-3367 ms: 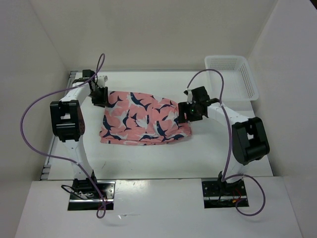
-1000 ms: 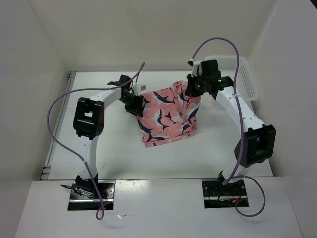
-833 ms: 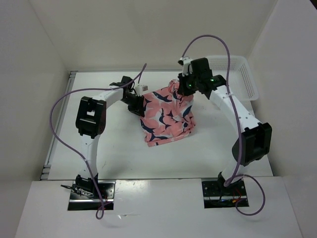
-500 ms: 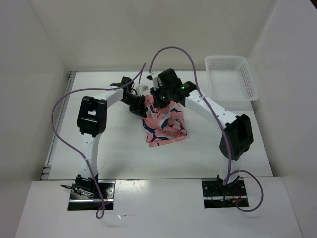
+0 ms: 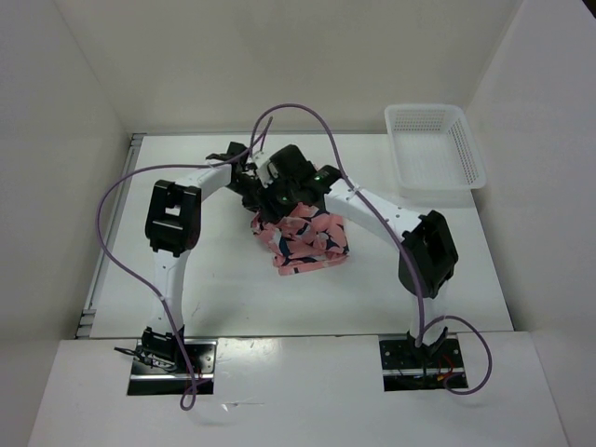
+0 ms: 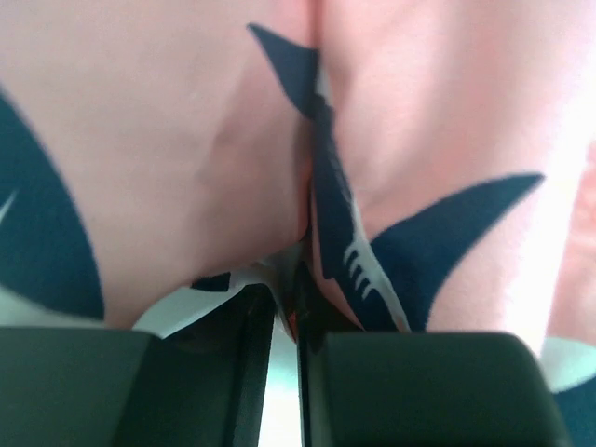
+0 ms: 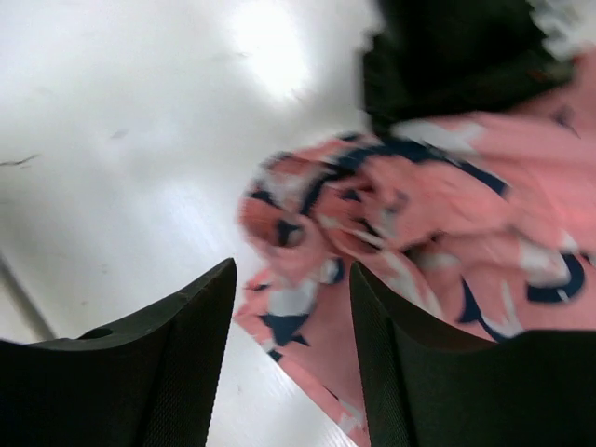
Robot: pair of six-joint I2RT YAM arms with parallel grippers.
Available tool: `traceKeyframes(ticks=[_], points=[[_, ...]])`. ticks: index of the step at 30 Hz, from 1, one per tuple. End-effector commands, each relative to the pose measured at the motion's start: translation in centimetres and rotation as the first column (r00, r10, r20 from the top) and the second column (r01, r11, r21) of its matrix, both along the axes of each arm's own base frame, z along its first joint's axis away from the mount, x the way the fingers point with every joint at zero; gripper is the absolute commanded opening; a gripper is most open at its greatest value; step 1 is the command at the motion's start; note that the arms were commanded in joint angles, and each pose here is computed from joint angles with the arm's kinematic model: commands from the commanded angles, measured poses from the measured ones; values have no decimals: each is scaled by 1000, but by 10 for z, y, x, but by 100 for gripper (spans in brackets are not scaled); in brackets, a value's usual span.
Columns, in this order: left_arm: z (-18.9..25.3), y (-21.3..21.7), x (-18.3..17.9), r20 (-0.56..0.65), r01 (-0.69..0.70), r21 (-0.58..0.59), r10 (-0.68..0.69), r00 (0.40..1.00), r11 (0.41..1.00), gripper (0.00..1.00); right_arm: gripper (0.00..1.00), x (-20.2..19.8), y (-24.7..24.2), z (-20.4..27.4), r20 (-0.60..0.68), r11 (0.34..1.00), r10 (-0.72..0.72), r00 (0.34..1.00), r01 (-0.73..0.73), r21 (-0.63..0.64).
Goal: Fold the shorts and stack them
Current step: Fold the shorts
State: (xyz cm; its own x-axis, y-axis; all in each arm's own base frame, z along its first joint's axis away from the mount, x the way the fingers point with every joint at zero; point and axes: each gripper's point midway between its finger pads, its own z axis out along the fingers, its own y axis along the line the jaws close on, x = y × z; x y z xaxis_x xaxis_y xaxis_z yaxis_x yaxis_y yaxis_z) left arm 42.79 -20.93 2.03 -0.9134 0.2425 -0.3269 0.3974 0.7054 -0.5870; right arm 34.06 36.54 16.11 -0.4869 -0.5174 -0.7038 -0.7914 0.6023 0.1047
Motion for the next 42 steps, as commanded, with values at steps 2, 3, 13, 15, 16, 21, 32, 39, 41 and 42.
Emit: traceKeyframes(ticks=[2,3,13,15,16,21,32,39,41,42], points=[[-28,32,15,20,-44,159,41,999,986,26,58,-33,57,96,192,949,223,956,-258,181],[-29,34,16,23,-47,167,44,999,985,28,58,-38,54,111,212,941,228,950,-271,201],[12,85,44,108,-174,215,153,982,961,56,44,-6,-27,31,304,998,45,952,-33,-44],[32,99,51,146,-210,204,182,972,956,58,44,1,-37,14,307,999,30,951,-14,-52],[41,99,56,170,-215,197,182,968,957,59,44,7,-42,10,325,998,37,945,-17,-65],[90,94,60,228,-210,115,180,957,971,61,56,18,-37,-22,357,991,91,930,-50,-122],[108,36,14,177,-68,78,54,983,995,65,64,40,-31,-62,383,979,160,910,-96,-181],[94,28,5,114,-41,61,34,993,997,65,64,49,-20,-75,363,979,172,916,-119,-164],[89,27,2,88,-36,58,30,996,998,65,53,50,-19,-82,353,978,174,919,-120,-170],[82,27,0,69,-34,62,30,997,997,62,48,55,-21,-79,360,980,164,918,-110,-165]])
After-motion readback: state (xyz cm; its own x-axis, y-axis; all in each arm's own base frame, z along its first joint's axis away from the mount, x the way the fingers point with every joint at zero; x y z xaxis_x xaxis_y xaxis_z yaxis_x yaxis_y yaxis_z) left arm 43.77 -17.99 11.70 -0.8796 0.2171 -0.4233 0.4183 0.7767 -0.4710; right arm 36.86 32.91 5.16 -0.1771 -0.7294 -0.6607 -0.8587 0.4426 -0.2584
